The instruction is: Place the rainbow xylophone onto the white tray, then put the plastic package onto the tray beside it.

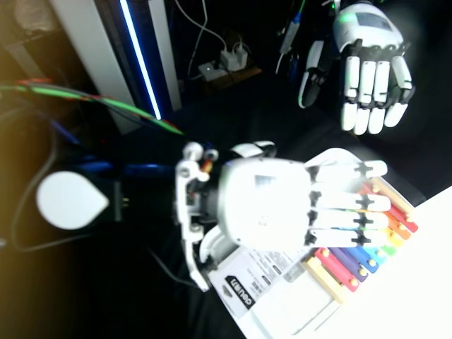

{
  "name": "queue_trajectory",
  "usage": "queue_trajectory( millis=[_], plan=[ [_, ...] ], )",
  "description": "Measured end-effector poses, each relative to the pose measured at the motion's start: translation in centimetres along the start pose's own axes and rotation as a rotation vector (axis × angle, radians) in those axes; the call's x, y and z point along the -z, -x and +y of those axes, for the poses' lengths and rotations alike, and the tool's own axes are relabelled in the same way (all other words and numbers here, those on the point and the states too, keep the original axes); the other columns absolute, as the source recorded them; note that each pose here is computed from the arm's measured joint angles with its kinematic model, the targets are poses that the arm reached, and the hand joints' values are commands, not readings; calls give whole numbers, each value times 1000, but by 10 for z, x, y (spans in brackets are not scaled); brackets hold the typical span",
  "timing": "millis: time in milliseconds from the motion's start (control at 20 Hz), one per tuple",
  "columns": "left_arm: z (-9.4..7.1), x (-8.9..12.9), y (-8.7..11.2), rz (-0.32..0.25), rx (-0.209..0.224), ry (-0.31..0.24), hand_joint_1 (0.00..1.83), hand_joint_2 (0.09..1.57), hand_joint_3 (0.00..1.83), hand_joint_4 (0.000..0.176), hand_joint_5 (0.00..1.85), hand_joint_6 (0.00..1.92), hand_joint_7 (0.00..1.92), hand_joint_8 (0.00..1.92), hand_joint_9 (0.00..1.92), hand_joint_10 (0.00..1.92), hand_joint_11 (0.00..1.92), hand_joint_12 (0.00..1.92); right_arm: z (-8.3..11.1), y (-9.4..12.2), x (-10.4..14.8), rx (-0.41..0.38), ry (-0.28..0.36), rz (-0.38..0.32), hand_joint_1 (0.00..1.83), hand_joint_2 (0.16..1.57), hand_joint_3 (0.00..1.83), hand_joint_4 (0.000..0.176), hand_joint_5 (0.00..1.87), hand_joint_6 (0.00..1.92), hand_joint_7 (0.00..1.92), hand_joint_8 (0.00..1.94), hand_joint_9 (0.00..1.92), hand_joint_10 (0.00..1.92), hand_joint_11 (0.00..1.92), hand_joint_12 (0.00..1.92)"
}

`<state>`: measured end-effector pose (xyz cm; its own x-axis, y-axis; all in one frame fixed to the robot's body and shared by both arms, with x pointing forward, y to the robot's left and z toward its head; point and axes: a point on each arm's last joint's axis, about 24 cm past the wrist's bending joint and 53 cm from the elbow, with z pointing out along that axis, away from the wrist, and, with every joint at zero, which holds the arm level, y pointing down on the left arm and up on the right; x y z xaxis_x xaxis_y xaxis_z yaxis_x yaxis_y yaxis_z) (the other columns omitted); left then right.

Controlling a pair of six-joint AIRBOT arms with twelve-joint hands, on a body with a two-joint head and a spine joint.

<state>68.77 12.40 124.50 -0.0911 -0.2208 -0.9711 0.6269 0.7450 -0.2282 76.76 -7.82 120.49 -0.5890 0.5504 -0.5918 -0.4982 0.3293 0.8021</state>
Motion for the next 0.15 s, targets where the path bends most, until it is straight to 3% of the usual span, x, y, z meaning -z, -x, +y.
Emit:
queue_trajectory(
  millis=[150],
  plan=[
    [7,5,7,-21,7,16,777,977,0,42,191,0,375,0,346,3,0,786,5,6,7,-14,10,-12,716,675,0,176,0,0,0,0,0,0,0,0]
  ],
)
